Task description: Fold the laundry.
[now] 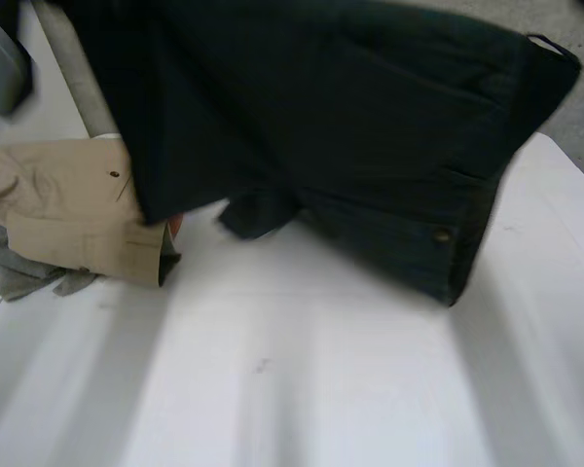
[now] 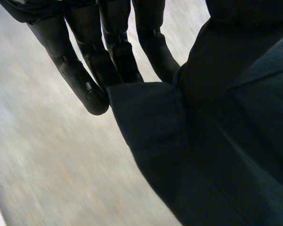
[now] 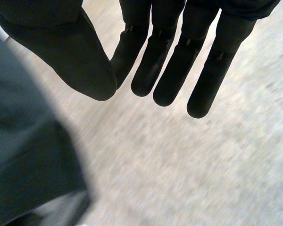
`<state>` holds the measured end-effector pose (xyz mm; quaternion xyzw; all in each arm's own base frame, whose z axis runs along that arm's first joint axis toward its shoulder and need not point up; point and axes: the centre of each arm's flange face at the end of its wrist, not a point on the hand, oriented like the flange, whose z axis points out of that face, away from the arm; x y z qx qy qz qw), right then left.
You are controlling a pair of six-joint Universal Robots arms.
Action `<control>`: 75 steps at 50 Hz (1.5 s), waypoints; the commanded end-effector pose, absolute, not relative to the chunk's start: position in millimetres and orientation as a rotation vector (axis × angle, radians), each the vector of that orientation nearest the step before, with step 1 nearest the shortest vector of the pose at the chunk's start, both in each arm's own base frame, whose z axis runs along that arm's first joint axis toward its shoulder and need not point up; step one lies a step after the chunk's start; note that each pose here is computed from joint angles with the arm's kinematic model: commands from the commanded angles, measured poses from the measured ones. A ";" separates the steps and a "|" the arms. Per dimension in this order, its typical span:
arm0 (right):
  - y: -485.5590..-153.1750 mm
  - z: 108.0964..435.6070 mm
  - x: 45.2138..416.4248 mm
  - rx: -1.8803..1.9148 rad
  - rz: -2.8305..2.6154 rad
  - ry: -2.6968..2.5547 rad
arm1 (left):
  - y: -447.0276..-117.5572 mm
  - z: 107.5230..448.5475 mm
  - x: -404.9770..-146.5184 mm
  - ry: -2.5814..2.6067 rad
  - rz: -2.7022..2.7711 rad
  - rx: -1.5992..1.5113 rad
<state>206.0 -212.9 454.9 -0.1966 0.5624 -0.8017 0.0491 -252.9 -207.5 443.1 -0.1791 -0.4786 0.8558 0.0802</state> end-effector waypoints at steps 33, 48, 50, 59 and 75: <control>-301.5 219.8 297.1 0.017 -1.214 2.259 | -314.8 343.2 -280.0 -1.713 2.404 -0.718; -273.7 168.2 373.3 0.053 -0.971 2.204 | -256.8 388.3 -271.5 -1.547 2.453 -0.742; -271.3 168.2 378.1 0.045 -0.971 2.193 | -254.9 389.0 -271.7 -1.546 2.450 -0.740; -262.2 168.3 387.0 -0.008 -0.935 2.201 | -249.7 390.9 -270.7 -1.564 2.446 -0.738; -237.8 380.7 281.7 -0.837 -2.064 1.903 | -223.1 428.6 -229.4 -1.603 2.482 -0.643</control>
